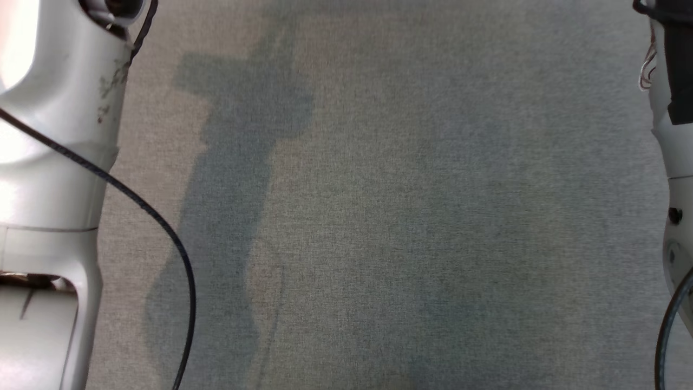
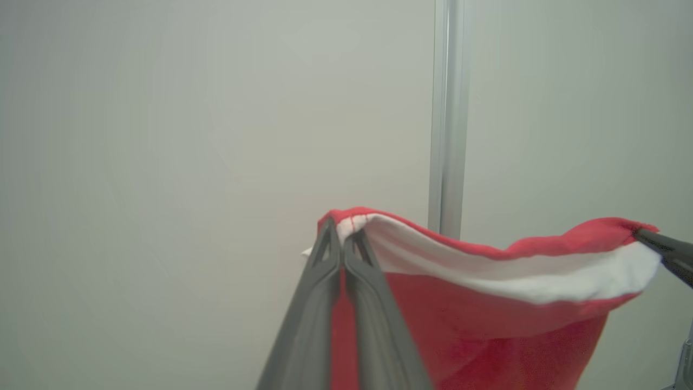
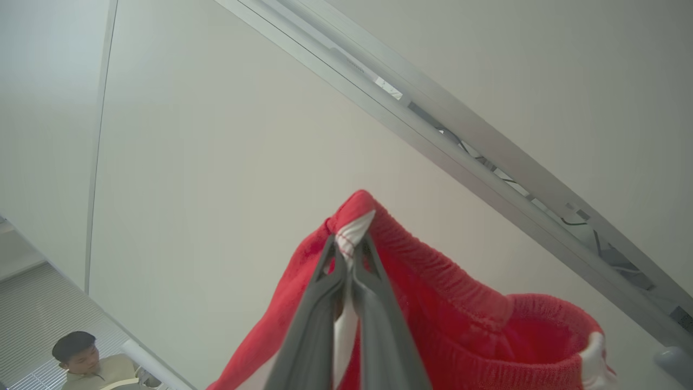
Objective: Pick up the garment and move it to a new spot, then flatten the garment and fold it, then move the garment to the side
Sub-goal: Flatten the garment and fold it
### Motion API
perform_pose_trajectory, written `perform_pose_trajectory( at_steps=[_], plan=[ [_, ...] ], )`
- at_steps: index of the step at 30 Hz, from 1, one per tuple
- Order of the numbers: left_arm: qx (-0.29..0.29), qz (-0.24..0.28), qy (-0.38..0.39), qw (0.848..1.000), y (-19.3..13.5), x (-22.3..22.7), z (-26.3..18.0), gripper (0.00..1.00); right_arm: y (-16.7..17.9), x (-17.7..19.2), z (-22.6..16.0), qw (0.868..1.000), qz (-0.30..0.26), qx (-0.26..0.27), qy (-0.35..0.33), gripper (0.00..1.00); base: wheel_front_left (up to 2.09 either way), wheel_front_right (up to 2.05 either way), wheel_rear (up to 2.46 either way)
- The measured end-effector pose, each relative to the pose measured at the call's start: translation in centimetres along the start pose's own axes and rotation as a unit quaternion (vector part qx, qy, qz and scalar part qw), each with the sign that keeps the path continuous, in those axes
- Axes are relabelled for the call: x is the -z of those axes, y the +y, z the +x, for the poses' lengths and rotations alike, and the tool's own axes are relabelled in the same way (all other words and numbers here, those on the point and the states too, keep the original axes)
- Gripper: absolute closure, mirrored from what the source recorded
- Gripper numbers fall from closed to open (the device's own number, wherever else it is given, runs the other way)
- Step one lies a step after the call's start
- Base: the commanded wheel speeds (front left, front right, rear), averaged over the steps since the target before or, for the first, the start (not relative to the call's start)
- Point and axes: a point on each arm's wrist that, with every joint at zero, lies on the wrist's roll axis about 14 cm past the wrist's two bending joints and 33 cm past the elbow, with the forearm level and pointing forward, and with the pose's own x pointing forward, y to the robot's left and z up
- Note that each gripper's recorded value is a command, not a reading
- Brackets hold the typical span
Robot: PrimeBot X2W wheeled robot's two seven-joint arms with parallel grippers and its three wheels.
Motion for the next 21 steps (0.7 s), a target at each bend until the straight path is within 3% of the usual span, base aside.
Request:
perform_pose_trajectory(
  at_steps=[6, 12, 21],
  plan=[
    [-0.007, -0.019, 0.059, 0.998, 0.6, 6.3, -0.7, 1.0, -6.3, 4.8, -1.2, 0.997, 0.016, 0.063, 0.038, 1.0, 0.0, 0.0, 0.0],
    [-0.028, -0.031, 0.139, 0.989, 1.8, 13.0, -4.1, 1.0, -13.0, 11.0, -5.2, 0.984, 0.017, 0.14, 0.107, 1.0, 0.0, 0.0, 0.0],
    [-0.02, -0.031, 0.224, 0.974, 1.0, 17.2, -10.6, 1.0, -15.9, 12.6, -10.2, 0.968, 0.004, 0.195, 0.155, 1.0, 0.0, 0.0, 0.0]
  ],
)
